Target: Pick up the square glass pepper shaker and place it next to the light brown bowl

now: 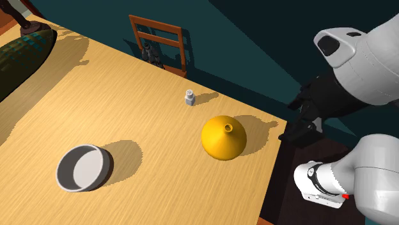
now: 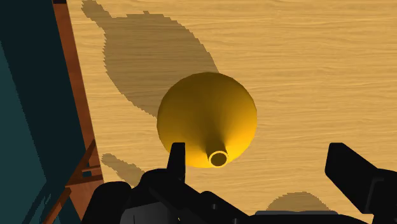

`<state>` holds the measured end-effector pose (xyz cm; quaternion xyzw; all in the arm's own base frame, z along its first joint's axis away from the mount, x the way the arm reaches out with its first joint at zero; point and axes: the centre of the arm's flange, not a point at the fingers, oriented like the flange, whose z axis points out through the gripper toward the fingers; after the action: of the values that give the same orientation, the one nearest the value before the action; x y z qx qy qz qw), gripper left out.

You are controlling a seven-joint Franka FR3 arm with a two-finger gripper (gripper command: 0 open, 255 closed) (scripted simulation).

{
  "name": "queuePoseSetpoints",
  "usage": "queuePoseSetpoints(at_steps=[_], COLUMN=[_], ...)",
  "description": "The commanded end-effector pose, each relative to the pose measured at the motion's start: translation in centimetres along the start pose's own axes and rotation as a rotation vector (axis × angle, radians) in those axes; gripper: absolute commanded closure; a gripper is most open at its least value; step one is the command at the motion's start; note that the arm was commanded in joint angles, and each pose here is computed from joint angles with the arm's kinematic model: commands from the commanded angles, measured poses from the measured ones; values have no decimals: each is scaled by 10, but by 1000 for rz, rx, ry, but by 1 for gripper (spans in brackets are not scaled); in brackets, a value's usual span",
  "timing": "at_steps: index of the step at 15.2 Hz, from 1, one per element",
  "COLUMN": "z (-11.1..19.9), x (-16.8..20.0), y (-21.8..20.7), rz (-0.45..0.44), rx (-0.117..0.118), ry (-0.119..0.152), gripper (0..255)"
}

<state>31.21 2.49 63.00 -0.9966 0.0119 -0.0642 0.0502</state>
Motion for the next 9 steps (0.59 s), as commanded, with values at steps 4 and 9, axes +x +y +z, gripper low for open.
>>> queuePoseSetpoints(at_steps=[4,9], z=[29,77], x=[22,60], y=[12,31], rz=[-8,-23], rx=[-5,-14], ry=[11,30], gripper=[0,0])
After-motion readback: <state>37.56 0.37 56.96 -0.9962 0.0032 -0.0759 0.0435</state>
